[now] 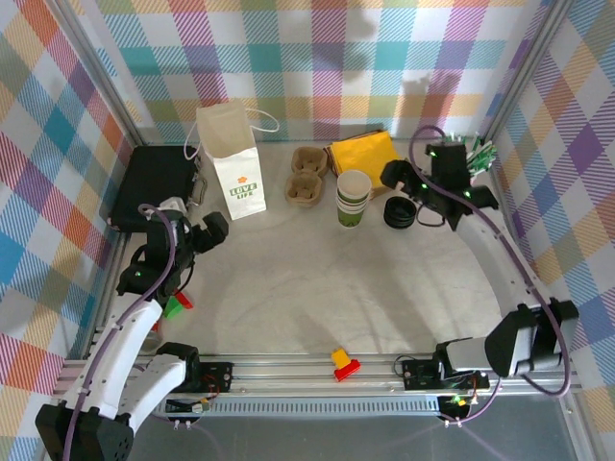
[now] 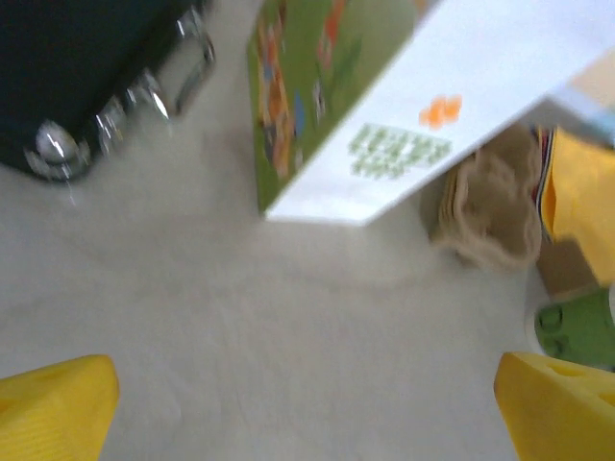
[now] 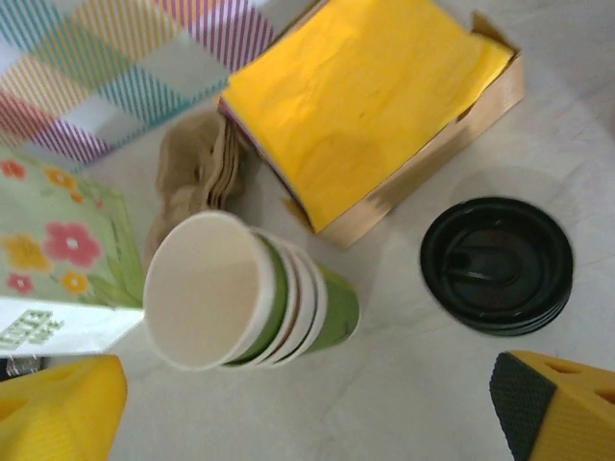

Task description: Pack the takeout coffee

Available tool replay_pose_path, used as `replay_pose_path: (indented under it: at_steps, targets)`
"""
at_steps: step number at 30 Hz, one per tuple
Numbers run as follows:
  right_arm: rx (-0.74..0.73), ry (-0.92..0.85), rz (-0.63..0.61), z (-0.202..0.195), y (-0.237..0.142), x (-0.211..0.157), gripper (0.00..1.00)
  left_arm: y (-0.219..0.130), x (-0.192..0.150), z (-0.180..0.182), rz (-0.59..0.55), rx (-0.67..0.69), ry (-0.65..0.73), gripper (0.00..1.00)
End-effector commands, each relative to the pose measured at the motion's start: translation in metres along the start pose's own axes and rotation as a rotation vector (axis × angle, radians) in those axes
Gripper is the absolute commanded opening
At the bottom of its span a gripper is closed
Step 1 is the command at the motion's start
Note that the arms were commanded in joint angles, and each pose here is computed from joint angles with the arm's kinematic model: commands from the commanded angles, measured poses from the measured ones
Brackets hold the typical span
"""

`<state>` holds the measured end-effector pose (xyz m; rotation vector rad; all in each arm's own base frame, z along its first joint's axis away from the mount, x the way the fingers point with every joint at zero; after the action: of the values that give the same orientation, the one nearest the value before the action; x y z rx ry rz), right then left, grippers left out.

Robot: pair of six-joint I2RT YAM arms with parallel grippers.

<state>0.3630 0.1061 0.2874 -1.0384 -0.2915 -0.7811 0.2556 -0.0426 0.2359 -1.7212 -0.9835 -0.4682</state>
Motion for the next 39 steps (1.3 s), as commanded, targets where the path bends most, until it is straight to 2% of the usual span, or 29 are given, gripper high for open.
replay_pose_path:
  at_steps: [1,5,8,14,17,26,39]
  targets:
    - [-0.184,-0.028,0.096,-0.007,0.006,-0.016,0.93,-0.013,-0.011,-0.019,0.119,-0.117,0.006,1.00]
    - [-0.279,-0.056,0.117,0.000,0.028,-0.016,0.89,-0.022,-0.007,-0.027,0.155,-0.141,-0.027,1.00]
    - [-0.287,-0.064,0.148,0.006,0.048,-0.020,0.80,-0.027,-0.001,-0.039,0.178,-0.195,-0.044,1.00]
    - [-0.293,-0.082,0.197,0.015,0.078,-0.026,0.64,-0.030,0.001,-0.041,0.184,-0.203,-0.049,1.00]
    - [-0.294,-0.088,0.212,0.018,0.088,-0.028,0.59,-0.028,-0.001,-0.042,0.196,-0.209,-0.045,1.00]
    - [-0.288,-0.099,0.222,0.023,0.100,-0.027,0.44,-0.033,-0.001,-0.042,0.188,-0.213,-0.018,1.00]
    - [-0.279,-0.144,0.202,0.034,0.099,-0.021,0.14,-0.035,-0.001,-0.041,0.189,-0.206,-0.009,1.00]
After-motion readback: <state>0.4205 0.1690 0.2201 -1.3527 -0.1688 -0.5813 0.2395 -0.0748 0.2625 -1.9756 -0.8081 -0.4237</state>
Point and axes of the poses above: each hand's point on the last joint's axis, 136 mm out from that joint toward the fingers, its own y axis out along the fingers, its own z axis along the line the jaws close on, x = y × z, the point moved 4 cm from there along -y, back along the fingers, and after that the axes turned 4 degrees about y, right-handed, at the moved point
